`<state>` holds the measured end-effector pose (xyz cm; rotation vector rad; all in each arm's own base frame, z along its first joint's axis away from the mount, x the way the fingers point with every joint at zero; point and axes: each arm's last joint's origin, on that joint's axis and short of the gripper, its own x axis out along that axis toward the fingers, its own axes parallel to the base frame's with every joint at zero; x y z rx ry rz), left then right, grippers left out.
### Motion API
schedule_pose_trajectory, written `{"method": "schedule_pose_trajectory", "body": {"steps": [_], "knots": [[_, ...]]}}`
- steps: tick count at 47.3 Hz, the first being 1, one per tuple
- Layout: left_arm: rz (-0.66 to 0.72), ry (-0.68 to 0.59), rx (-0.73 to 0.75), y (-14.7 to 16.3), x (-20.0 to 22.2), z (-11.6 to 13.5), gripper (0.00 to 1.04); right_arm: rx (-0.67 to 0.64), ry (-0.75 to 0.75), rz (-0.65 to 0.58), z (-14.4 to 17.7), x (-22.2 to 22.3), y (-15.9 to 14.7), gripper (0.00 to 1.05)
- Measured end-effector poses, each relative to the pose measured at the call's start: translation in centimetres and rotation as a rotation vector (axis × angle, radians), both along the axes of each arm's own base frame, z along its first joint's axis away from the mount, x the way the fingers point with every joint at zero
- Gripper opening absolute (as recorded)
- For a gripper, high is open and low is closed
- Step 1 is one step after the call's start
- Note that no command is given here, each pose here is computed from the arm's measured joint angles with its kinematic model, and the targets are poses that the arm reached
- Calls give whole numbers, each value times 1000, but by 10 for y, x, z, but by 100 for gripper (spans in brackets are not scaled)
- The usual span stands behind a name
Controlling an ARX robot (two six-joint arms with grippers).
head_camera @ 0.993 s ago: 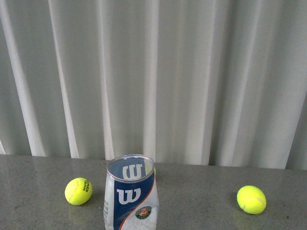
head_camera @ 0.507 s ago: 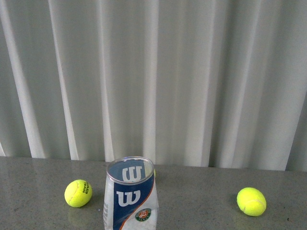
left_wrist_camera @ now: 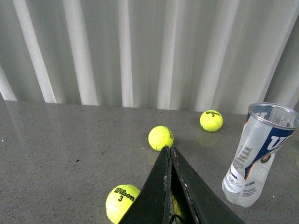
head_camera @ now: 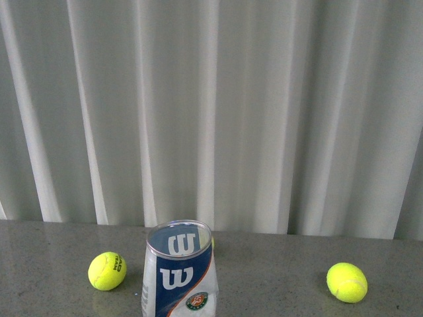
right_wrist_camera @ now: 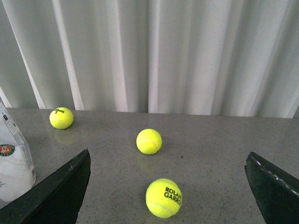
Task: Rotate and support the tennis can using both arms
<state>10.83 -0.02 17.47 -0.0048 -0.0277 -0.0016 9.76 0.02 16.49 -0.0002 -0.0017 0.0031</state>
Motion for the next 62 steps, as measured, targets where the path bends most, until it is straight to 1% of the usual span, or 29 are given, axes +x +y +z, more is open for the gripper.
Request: {"method": "schedule_pose_trajectory", "body": {"steps": [5,10,16,17,18,20,22,30,34,37,40,41,43,62], "knots": [[0,35,0,0,-8,-5,4,0,0,0,0,0,0,98],[-1,2,0,0,-12,-3,4,0,0,0,0,0,0,98],[-1,5,0,0,-12,-3,4,0,0,0,0,0,0,98],[-1,6,0,0,-12,-3,6,0,0,0,0,0,0,98],[-1,6,0,0,-12,-3,9,0,0,0,0,0,0,98],[-1,6,0,0,-12,-3,20,0,0,0,0,0,0,98],[-1,6,0,0,-12,-3,26,0,0,0,0,0,0,98],[-1,6,0,0,-12,-3,54,0,0,0,0,0,0,98],[-1,6,0,0,-12,-3,74,0,0,0,0,0,0,98],[-1,6,0,0,-12,-3,84,0,0,0,0,0,0,98],[-1,6,0,0,-12,-3,98,0,0,0,0,0,0,98],[0,6,1,0,-12,-3,100,0,0,0,0,0,0,98],[0,6,0,0,-12,-3,97,0,0,0,0,0,0,98],[-1,6,0,0,-12,-3,98,0,0,0,0,0,0,98]]}}
